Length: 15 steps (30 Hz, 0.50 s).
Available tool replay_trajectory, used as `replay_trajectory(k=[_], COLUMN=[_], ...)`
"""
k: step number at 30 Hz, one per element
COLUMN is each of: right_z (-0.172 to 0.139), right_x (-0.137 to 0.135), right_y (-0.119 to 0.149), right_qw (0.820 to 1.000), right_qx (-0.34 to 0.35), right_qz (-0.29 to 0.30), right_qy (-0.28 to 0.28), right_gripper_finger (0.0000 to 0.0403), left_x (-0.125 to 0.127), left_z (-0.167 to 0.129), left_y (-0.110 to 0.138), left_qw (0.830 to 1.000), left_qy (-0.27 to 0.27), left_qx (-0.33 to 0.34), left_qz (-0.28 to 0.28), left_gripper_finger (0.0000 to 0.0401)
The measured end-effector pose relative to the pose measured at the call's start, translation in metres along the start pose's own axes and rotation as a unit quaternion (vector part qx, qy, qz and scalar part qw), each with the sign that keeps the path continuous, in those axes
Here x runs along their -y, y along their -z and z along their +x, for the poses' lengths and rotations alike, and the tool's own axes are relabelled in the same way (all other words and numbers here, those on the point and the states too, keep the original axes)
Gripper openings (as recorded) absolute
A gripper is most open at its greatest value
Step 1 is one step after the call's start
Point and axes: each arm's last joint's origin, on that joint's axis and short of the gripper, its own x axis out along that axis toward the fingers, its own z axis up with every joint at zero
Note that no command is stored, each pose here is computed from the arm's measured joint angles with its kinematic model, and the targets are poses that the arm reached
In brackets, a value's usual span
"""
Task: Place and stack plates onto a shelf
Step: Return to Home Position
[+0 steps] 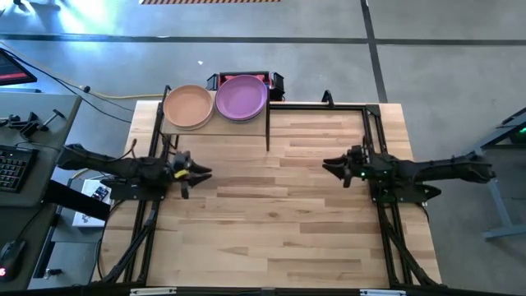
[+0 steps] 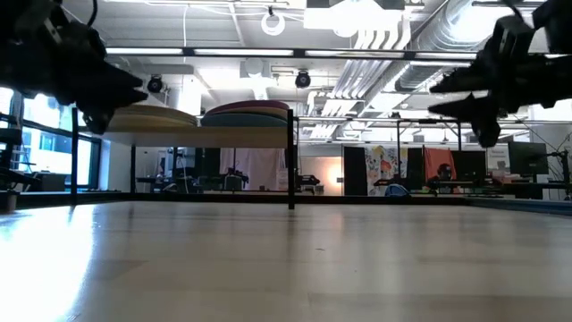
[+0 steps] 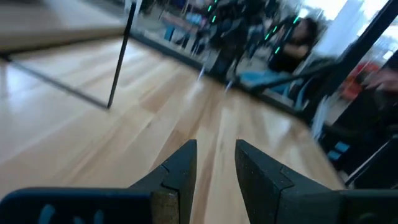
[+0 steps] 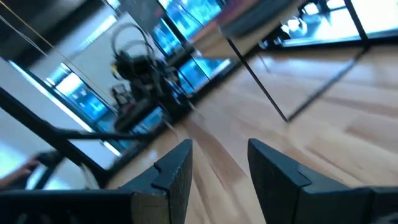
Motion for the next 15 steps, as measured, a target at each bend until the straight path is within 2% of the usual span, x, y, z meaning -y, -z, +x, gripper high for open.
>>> replay_trajectory(k=[9, 15], right_z=[-0.013, -0.023], right_x=[-0.007, -0.011], right_y=[-0.013, -0.022], right_qw=[0.996, 0.989], right_qx=[0.067, 0.113], right_qz=[0.020, 0.033], right_qy=[-0.053, -0.089], right_gripper_finger=[0.0145, 0.0145], left_x=[0.002, 0.000], left_z=[-0.011, -0.014], left_y=[-0.013, -0.018], left_qw=[0.996, 0.994], left_qy=[0.032, 0.027], left_qx=[0.075, 0.100], left_qz=[-0.026, -0.033], left_gripper_finger=[0.0099, 0.0099])
